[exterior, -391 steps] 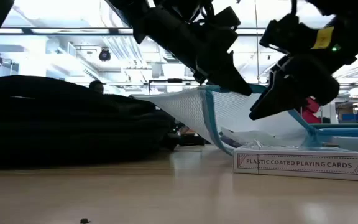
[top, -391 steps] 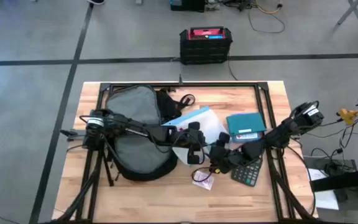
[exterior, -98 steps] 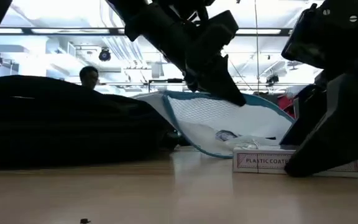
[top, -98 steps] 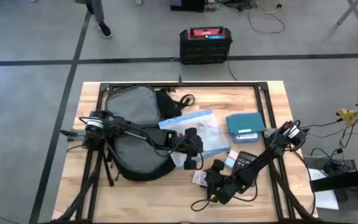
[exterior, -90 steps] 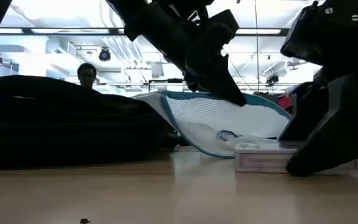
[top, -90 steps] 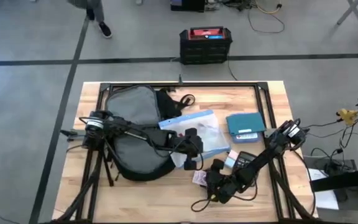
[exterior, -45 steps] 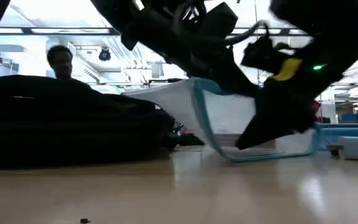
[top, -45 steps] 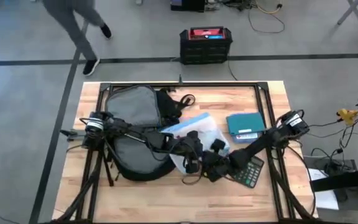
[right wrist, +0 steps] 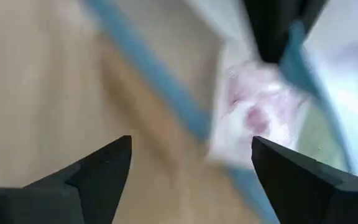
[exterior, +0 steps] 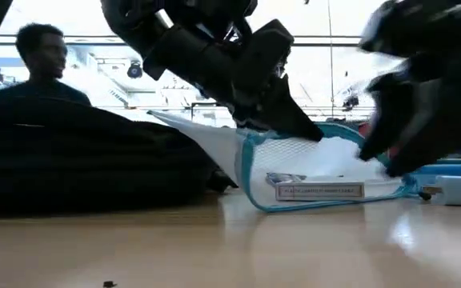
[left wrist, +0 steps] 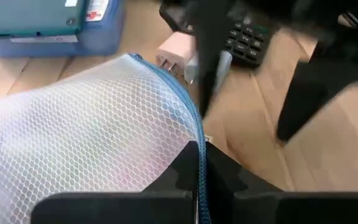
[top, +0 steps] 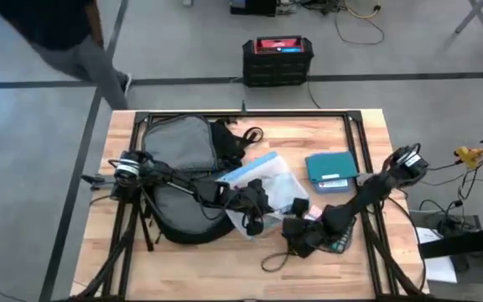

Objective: Unpack backpack
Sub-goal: Put the blue charger adapter into the white mesh zipper pouch

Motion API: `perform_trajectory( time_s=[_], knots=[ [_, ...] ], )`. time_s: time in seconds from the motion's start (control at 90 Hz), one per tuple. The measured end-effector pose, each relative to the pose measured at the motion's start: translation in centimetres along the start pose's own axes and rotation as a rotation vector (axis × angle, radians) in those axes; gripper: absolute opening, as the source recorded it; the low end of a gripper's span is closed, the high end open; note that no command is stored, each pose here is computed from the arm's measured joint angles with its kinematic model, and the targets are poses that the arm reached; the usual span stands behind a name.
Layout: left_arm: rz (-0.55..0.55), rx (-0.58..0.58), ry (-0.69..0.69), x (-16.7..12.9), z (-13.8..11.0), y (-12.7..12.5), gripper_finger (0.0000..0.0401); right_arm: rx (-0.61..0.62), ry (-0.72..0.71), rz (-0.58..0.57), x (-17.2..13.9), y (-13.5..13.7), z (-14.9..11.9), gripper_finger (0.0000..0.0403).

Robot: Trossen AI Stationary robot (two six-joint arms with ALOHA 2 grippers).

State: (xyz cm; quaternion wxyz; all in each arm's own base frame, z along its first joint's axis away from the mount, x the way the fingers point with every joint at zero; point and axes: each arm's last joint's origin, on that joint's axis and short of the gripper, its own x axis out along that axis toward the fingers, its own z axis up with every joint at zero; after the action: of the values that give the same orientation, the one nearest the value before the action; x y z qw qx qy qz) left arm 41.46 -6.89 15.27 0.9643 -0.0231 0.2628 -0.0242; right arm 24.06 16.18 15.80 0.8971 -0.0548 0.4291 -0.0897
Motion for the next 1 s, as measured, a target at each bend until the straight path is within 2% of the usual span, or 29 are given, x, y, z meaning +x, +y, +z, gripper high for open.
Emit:
perform_trajectory(
  time_s=[0.178, 0.378, 0.522, 0.711, 0.9, 1.0],
  knots=[
    [-0.012, 0.01, -0.013, 0.0, -0.9, -0.5, 0.0, -0.063, 0.075, 0.028, -3.6, 0.3, -1.9, 0.0253],
    [-0.065, 0.033, -0.06, 1.1, -1.1, -1.8, 0.0, 0.064, 0.224, -0.08, -6.0, -1.8, -3.5, 0.0174],
    [-0.068, 0.021, -0.052, 2.7, -1.5, -2.0, 0.0, 0.105, 0.217, -0.04, -6.8, -1.7, -3.6, 0.0151],
    [-0.068, -0.006, -0.023, 4.7, -2.6, -2.2, 0.0, 0.193, 0.154, 0.028, -6.2, -1.0, -3.6, 0.0185],
    [-0.036, -0.046, -0.007, 5.1, -3.6, -2.1, 0.0, 0.347, 0.116, -0.041, -5.2, -1.4, -4.9, 0.0255],
    [-0.024, -0.055, 0.001, 5.1, -4.0, -2.0, 0.0, 0.394, 0.086, -0.01, -4.7, -1.2, -5.0, 0.0291]
  ],
)
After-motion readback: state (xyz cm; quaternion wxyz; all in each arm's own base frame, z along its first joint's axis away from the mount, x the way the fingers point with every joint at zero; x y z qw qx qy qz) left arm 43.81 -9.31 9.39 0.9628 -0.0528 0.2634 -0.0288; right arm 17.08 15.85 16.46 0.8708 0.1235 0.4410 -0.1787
